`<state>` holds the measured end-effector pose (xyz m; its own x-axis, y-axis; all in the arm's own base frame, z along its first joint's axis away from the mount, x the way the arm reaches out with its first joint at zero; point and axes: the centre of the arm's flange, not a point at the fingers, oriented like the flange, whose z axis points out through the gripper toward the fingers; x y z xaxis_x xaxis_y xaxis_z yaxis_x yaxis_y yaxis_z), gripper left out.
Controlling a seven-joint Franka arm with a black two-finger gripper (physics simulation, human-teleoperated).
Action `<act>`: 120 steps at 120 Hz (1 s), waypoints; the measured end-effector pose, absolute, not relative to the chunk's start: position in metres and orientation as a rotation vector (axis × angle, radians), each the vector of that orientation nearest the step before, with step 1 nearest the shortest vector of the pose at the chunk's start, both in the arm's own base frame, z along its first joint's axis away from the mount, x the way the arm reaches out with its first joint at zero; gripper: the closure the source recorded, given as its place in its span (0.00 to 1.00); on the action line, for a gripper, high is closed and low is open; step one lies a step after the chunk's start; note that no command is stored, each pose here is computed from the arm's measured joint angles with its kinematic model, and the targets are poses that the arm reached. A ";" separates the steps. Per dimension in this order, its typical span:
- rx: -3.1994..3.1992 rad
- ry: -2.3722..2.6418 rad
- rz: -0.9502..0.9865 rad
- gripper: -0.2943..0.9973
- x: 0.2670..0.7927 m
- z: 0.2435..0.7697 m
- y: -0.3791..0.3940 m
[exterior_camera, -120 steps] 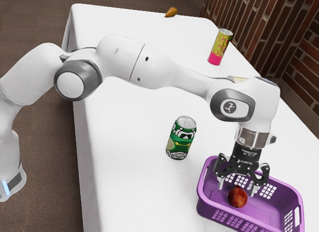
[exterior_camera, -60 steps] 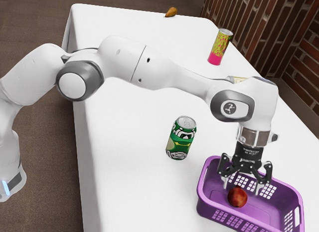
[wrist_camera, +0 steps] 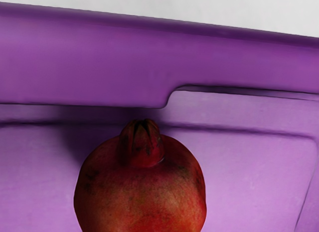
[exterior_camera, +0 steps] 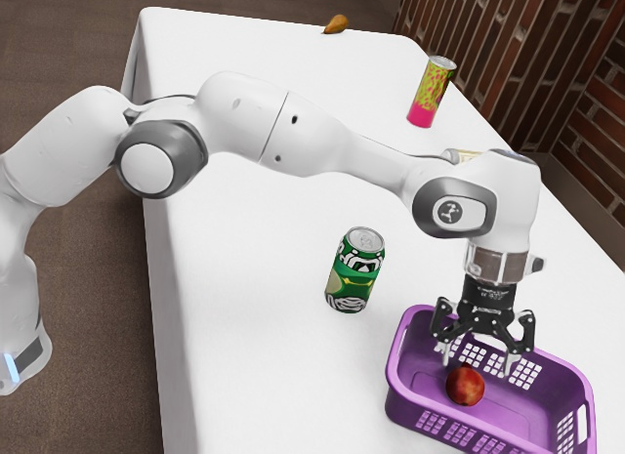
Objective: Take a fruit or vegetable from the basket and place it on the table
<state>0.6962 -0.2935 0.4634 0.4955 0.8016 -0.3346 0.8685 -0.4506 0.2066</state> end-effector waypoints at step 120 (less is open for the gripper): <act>2.384 1.395 -0.336 0.23 0.708 0.411 -0.295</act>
<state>0.7077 -0.2951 0.4111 0.4854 0.7891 -0.3763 0.8739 -0.4498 0.1842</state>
